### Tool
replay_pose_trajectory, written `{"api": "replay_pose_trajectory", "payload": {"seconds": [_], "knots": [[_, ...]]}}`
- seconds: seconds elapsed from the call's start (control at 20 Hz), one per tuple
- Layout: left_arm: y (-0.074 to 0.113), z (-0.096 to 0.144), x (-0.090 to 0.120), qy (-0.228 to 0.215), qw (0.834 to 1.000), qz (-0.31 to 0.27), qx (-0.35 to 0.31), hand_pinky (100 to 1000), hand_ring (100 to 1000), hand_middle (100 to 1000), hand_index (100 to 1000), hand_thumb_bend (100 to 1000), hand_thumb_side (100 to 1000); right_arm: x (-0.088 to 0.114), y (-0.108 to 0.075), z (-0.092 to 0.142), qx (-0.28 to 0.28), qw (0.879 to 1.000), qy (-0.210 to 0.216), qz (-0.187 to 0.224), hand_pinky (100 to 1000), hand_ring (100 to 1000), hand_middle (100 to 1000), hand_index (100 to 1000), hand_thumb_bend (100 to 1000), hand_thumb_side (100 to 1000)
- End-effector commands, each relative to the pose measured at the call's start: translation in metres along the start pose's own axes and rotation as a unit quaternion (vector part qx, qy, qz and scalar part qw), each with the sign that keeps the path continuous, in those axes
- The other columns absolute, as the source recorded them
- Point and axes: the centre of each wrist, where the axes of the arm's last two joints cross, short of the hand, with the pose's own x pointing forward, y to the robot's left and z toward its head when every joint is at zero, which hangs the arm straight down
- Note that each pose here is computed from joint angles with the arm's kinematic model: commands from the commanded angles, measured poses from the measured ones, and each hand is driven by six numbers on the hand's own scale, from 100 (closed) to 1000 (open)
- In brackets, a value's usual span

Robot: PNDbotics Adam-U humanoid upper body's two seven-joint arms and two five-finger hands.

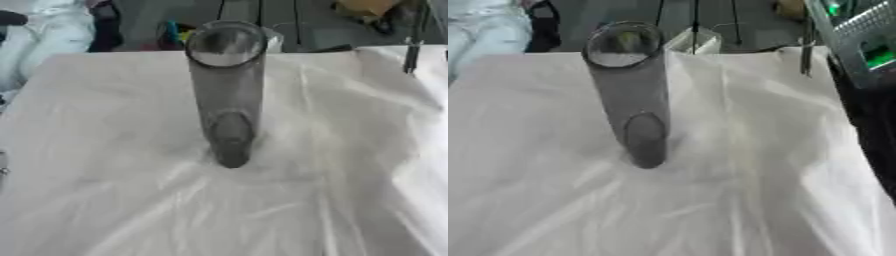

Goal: Arrange flowers into the vase.

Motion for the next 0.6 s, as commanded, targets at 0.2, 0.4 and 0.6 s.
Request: {"api": "replay_pose_trajectory", "payload": {"seconds": [0.2, 0.4, 0.6], "knots": [[0.002, -0.008, 0.006, -0.017, 1.0, -0.003, -0.014, 631, 777, 778, 866, 100, 1000, 0.016, 0.003, -0.016, -0.043, 0.998, -0.014, -0.039, 100, 100, 100, 100, 100, 648], [0.001, -0.009, 0.007, -0.02, 1.0, -0.002, -0.018, 631, 778, 778, 866, 100, 1000, 0.025, 0.004, -0.024, -0.068, 0.995, -0.021, -0.062, 100, 100, 100, 100, 100, 646], [0.0, -0.01, 0.007, -0.022, 1.0, -0.001, -0.022, 631, 777, 778, 866, 100, 1000, 0.034, 0.005, -0.03, -0.088, 0.992, -0.033, -0.083, 100, 100, 100, 100, 100, 645]]}}
